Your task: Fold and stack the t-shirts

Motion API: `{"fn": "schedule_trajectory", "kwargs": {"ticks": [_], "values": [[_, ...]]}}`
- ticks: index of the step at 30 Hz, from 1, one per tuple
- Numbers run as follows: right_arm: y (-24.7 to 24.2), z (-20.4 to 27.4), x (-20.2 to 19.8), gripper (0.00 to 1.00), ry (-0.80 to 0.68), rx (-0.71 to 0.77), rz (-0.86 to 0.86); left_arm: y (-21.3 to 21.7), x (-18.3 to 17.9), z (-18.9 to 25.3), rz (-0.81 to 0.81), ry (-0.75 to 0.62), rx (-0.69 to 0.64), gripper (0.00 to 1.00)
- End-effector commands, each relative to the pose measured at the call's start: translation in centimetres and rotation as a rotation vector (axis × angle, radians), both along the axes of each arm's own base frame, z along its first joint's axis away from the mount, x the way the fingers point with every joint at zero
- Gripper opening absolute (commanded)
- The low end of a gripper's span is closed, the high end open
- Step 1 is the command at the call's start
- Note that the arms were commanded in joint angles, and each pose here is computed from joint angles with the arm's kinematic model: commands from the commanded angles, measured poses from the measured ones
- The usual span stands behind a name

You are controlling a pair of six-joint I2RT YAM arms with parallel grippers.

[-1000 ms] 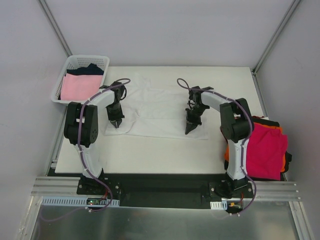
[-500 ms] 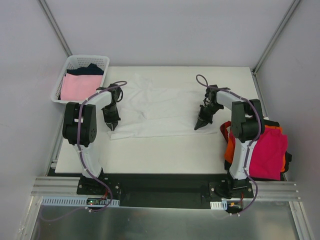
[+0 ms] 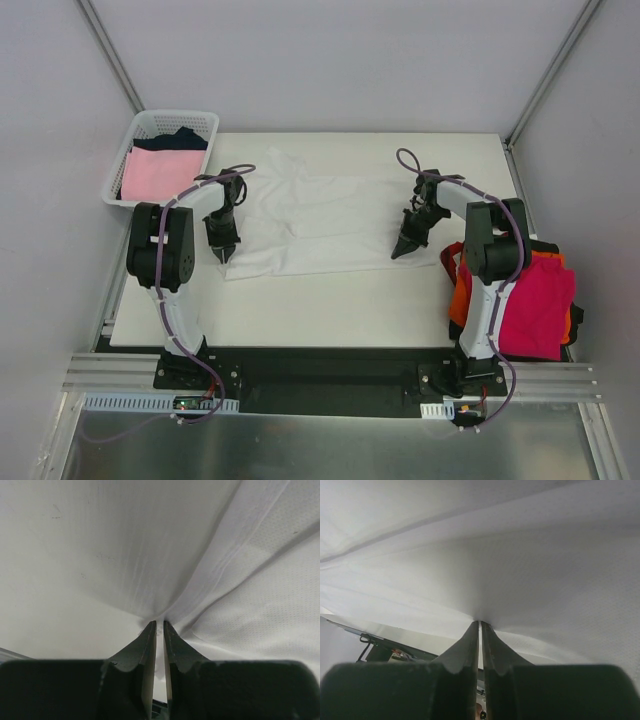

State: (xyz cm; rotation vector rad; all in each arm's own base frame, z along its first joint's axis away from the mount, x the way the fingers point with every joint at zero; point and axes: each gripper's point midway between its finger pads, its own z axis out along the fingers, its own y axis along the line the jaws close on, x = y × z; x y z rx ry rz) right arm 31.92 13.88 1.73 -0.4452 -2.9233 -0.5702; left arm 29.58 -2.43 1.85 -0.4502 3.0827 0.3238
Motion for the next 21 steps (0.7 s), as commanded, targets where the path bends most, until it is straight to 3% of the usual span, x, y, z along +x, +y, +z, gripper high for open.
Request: {"fn": "schedule_trajectory", "kwargs": {"ticks": [1, 3, 4, 6, 7, 9, 12, 14, 21], "values": [[-0.5, 1.5, 0.5, 0.22, -0.067, -0.003, 0.007, 1.0, -0.2, 0.5, -0.006, 0.018, 0.04, 0.11], [-0.3, 2.1, 0.9, 0.32, -0.088, 0.011, 0.007, 1.2, 0.1, 0.9, -0.014, 0.005, 0.05, 0.11], [-0.2, 2.4, 1.0, 0.44, -0.097, 0.016, 0.004, 1.2, 0.3, 1.3, -0.016, -0.005, 0.055, 0.11], [0.2, 3.5, 1.6, 0.56, -0.135, 0.043, 0.001, 1.3, 1.1, 2.3, -0.011, -0.033, 0.06, 0.14], [0.4, 3.8, 1.7, 0.67, -0.144, 0.053, -0.001, 1.3, 1.2, 3.1, -0.008, -0.041, 0.062, 0.18], [0.8, 5.2, 2.3, 0.76, -0.192, 0.081, -0.009, 1.1, 2.6, 4.9, 0.015, -0.099, 0.06, 0.35], [1.2, 6.5, 3.1, 0.76, -0.231, 0.103, -0.019, 0.6, 4.4, 8.2, 0.047, -0.182, 0.037, 0.59], [1.3, 7.0, 3.6, 0.76, -0.238, 0.108, -0.027, -0.1, 5.7, 10.2, 0.061, -0.235, 0.003, 0.68], [1.1, 9.2, 5.4, 0.76, -0.274, 0.088, -0.013, -3.5, 6.9, 11.1, 0.031, -0.27, -0.096, 0.69]]}}
